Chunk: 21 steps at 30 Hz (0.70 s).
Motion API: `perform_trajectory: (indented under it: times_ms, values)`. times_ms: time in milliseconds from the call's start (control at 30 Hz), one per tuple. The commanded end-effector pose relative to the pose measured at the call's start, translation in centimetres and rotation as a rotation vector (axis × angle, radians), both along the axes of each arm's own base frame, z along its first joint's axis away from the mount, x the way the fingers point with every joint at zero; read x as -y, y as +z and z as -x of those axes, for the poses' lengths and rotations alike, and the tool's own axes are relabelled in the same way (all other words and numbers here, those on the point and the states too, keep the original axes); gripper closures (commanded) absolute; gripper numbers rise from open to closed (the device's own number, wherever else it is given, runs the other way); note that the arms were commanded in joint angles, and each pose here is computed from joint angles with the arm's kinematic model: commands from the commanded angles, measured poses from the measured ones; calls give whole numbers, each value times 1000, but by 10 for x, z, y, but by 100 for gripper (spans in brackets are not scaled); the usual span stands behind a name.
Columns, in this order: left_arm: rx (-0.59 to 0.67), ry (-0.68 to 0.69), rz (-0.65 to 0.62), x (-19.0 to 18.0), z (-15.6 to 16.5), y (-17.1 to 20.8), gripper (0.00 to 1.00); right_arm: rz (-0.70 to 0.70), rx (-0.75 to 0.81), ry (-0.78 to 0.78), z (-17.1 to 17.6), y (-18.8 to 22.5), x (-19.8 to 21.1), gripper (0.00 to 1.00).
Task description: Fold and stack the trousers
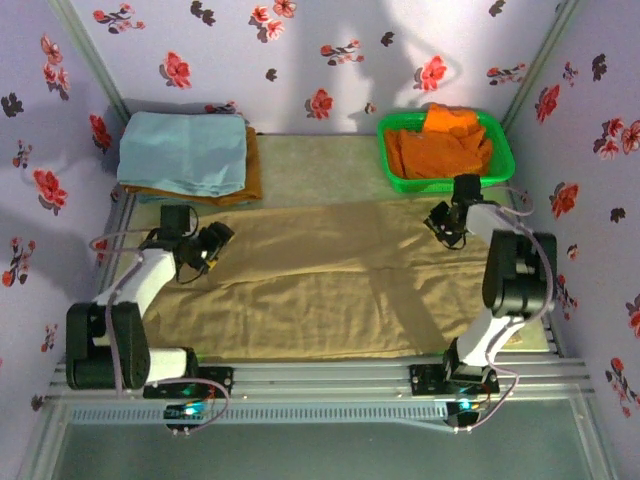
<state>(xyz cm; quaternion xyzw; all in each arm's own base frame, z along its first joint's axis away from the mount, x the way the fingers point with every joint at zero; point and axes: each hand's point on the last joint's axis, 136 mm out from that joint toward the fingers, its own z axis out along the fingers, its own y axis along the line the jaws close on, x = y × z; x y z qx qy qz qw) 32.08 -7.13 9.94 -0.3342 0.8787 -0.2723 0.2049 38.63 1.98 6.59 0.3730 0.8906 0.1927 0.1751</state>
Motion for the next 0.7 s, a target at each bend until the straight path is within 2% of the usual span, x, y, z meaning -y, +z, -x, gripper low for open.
perform_trajectory:
  times_ms: [0, 67, 133, 267, 333, 400, 467, 667]
  values:
    - [50, -81, -22, 15, 11, 29, 25, 42, 45, 13, 39, 35, -3, 73]
    - [56, -127, -32, 25, 23, 33, 24, 48, 43, -11, 70, 38, -1, 69]
    - [53, -166, -40, 30, 37, 33, 24, 62, 29, -34, 100, 35, 2, 60]
    - [37, -195, -63, 25, 67, 22, 19, 121, 29, -94, 152, 29, 17, 59]
    - [27, -181, -53, 24, 76, 10, 17, 149, 31, -131, 167, 22, 27, 66]
    - [14, -149, -29, 23, 80, -6, 16, 141, 28, -155, 173, 14, 30, 85]
    - [8, -121, -3, 24, 79, -19, 15, 112, 7, -160, 173, 3, 29, 100]
    - [-16, -29, 7, 12, 65, -46, 15, 81, -129, -232, 159, -41, 44, 100]
